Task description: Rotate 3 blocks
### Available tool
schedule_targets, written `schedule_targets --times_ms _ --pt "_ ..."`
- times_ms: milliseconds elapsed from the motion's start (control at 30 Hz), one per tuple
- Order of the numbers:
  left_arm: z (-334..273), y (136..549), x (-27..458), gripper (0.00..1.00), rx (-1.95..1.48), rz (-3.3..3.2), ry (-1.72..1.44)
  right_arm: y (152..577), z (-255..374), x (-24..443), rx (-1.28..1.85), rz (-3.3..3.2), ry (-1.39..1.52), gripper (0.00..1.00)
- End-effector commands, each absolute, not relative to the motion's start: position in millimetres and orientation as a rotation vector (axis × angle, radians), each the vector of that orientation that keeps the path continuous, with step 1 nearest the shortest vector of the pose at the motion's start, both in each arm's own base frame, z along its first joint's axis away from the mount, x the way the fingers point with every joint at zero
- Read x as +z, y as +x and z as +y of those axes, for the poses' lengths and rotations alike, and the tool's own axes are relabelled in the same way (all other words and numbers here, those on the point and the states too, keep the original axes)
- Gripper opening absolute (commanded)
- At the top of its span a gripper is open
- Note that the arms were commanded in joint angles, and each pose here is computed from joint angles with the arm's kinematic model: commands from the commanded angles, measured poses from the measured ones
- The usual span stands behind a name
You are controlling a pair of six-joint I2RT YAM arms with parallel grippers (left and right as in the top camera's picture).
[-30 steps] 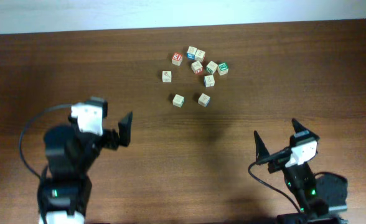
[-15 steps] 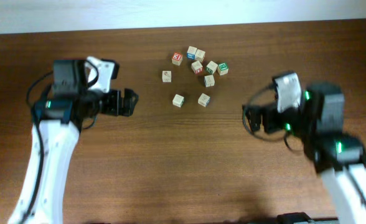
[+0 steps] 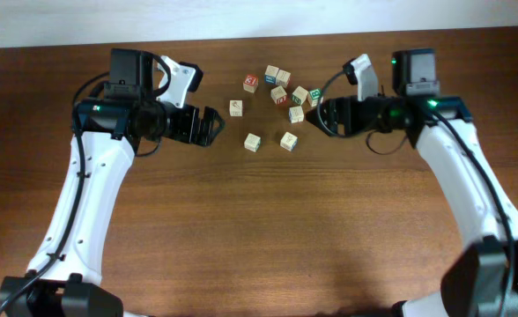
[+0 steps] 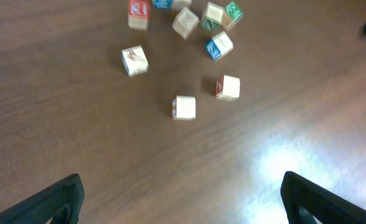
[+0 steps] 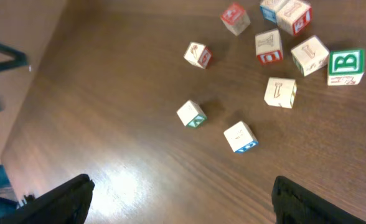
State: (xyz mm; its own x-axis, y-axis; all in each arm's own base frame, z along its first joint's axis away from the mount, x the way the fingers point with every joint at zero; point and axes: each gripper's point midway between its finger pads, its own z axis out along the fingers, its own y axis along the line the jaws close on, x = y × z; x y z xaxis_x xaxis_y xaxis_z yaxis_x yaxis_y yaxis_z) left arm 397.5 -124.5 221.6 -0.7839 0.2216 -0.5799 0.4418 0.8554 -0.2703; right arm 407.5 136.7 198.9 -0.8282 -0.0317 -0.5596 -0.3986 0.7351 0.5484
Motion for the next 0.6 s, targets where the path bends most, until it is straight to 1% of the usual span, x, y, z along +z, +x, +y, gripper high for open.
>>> schedule_targets --times_ms 0,67,200,333,433,567 --pt "-106.0 420.4 217.2 0.99 -0.445 2.526 0.188 432.7 146.0 166.9 0.848 2.519 -0.071 0.91" --pt "-91.2 428.7 206.5 1.0 -0.352 2.554 0.059 444.0 148.6 148.9 0.749 2.551 0.034 0.88" --pt "-74.8 441.2 179.4 0.96 -0.237 2.602 -0.074 464.0 165.1 119.3 0.589 2.548 0.169 0.69" --pt "-75.7 447.7 158.2 0.96 -0.232 2.639 -0.078 473.7 178.2 99.7 0.535 2.537 0.225 0.64" --pt "-75.9 449.5 147.5 0.95 -0.228 2.661 -0.081 477.3 179.8 85.0 0.512 2.544 0.286 0.53" --pt "-76.2 450.6 143.6 0.93 -0.227 2.668 -0.081 476.5 183.9 63.3 0.515 2.579 0.329 0.47"
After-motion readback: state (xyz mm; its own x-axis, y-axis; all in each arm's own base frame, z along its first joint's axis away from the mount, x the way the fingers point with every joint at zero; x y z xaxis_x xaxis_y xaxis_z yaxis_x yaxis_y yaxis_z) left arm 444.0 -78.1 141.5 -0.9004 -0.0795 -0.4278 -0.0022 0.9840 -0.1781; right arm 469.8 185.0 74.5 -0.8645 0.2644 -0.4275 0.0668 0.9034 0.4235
